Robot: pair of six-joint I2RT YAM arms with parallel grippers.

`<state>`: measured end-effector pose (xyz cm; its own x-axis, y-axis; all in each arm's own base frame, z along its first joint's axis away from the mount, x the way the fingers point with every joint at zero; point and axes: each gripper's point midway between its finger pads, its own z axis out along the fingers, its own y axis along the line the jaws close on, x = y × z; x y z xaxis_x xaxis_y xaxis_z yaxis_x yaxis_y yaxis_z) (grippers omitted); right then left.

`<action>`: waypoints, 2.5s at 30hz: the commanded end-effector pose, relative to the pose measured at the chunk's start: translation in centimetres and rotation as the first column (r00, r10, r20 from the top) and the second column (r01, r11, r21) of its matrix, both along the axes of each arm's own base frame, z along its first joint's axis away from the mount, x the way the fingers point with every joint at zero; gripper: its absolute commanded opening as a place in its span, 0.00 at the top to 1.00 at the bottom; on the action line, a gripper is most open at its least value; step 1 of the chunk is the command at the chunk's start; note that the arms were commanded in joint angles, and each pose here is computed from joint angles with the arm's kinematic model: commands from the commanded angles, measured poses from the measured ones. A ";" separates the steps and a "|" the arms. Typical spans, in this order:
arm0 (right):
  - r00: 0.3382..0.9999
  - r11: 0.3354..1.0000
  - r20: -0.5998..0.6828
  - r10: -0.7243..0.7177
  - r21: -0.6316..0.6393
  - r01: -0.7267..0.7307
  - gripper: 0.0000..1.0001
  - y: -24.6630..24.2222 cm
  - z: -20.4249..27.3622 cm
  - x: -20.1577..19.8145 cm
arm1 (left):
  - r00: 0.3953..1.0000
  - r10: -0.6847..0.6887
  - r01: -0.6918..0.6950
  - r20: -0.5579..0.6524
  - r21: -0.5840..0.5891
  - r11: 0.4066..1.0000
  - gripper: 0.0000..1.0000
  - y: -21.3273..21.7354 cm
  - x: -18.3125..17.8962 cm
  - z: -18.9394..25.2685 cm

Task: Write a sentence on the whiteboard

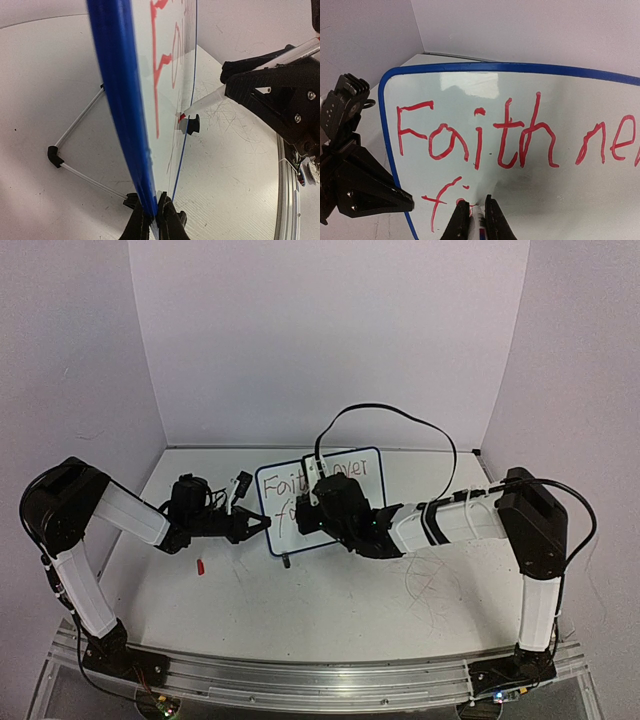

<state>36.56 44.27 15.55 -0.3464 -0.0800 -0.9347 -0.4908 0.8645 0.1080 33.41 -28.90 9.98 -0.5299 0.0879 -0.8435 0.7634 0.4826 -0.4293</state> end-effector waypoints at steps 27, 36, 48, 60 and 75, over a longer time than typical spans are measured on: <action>0.998 0.998 -0.019 -0.063 0.007 0.064 1.00 -2.7 -0.2 0.9 | 0.999 0.029 -0.030 0.022 0.065 0.997 1.00 0.3 0.7 -1.1; 0.997 0.998 -0.041 -0.063 -0.005 0.063 1.00 -2.8 -1.0 0.7 | 0.999 0.030 -0.032 0.024 0.066 0.997 1.00 0.4 0.7 -1.0; 0.997 0.998 -0.043 -0.059 0.023 0.060 1.00 -2.7 -0.4 0.4 | 0.999 0.031 -0.033 0.027 0.067 0.997 1.00 0.4 0.7 -0.9; 0.994 0.986 0.081 -0.073 0.156 0.059 1.00 -5.0 6.9 -0.7 | 0.999 0.030 -0.032 0.030 0.068 0.997 1.00 0.4 0.7 -0.9; 0.997 0.998 0.061 0.044 0.041 -0.047 1.00 -1.8 4.4 -1.4 | 0.999 0.037 -0.040 0.034 0.076 0.996 1.00 0.6 0.7 -1.0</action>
<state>35.27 41.14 19.16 -0.3084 -0.0349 -0.9506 -0.5076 0.8512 0.1334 33.13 -29.14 9.94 -0.5255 0.0976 -0.8452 0.7712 0.4742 -0.4247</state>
